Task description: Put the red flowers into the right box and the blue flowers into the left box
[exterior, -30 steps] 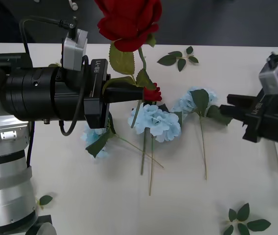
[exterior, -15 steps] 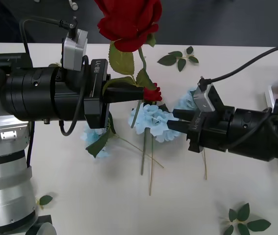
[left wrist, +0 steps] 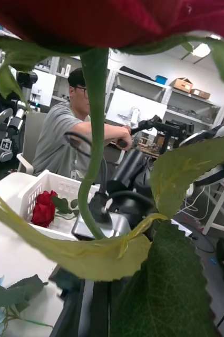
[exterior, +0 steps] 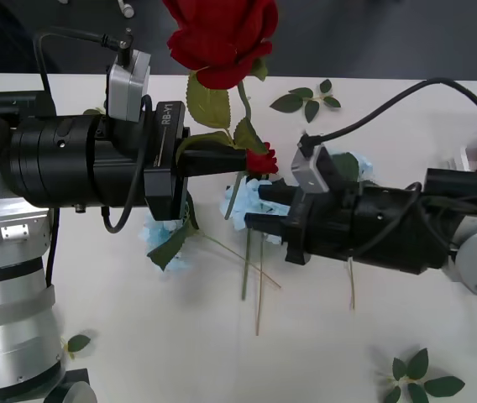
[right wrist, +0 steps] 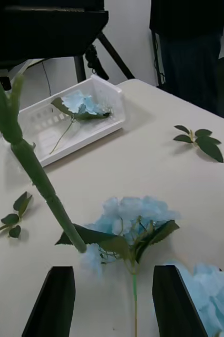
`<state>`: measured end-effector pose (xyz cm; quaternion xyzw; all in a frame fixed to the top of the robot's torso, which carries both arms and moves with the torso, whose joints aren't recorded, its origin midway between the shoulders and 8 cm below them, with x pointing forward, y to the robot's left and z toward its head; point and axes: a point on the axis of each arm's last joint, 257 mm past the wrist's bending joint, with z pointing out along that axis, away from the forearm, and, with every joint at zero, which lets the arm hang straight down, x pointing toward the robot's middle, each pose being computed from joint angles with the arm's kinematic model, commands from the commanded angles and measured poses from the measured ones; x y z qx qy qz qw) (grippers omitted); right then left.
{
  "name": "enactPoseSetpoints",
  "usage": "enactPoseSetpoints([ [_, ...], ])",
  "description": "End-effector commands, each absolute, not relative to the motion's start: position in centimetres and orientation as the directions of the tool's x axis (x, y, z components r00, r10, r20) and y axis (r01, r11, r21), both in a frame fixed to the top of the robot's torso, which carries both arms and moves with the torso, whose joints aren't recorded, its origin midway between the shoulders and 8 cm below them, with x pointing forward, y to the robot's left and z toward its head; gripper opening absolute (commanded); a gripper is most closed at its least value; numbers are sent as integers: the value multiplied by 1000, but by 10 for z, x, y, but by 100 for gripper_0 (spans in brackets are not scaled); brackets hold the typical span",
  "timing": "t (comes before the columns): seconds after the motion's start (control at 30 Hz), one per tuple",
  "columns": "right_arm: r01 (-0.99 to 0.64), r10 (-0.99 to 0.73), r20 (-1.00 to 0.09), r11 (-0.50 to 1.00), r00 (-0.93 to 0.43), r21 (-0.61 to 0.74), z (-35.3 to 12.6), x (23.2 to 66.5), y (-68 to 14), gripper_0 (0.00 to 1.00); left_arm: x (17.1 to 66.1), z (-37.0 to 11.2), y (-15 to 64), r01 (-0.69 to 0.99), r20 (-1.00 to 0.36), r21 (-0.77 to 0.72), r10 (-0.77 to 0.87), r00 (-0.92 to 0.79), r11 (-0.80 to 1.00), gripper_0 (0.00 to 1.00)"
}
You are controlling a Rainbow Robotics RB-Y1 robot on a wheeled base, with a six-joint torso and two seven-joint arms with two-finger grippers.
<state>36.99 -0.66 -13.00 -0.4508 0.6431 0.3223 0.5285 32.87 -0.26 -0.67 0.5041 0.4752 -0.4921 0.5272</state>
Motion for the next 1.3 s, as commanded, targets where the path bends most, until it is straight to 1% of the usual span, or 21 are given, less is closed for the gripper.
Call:
enactPoseSetpoints([
  [0.03, -926, -210, -977, 360, 37, -112, -113, 370, 11, 44, 322, 3, -9, 992, -992, 126, -32, 126, -13, 0],
  [0.13, -928, -200, -979, 354, 48, -118, -109, 370, 16, 47, 322, 3, -9, 992, -992, 126, -32, 126, -13, 0],
  [0.23, -929, -192, -979, 346, 64, -128, -105, 368, 21, 53, 322, 3, -9, 992, -992, 126, -32, 126, -13, 0],
  [0.3, -930, -184, -981, 343, 68, -129, -103, 367, 24, 55, 322, 3, -9, 992, -992, 126, -32, 126, -13, 0],
  [0.57, -935, -162, -983, 328, 83, -133, -94, 364, 34, 55, 322, 3, -9, 992, -992, 126, -32, 126, -13, 0],
  [0.9, -954, -65, -997, 297, 30, -48, -75, 352, 52, 55, 322, 3, -9, 992, -992, 126, -32, 126, -13, 0],
  [1.17, -953, -61, -998, 299, 32, -49, -74, 353, 50, 55, 322, 3, -9, 992, -992, 126, -32, 126, -13, 0],
  [1.23, -953, -65, -997, 300, 31, -49, -76, 353, 50, 34, 322, 3, -9, 992, -992, 126, -32, 126, -13, 0],
  [1.27, -952, -67, -997, 302, 33, -52, -76, 354, 49, 15, 322, 3, -9, 992, -992, 126, -32, 126, -13, 0],
  [1.3, -952, -72, -997, 303, 33, -53, -77, 355, 48, 4, 322, 3, -9, 992, -992, 126, -32, 126, -13, 0],
])
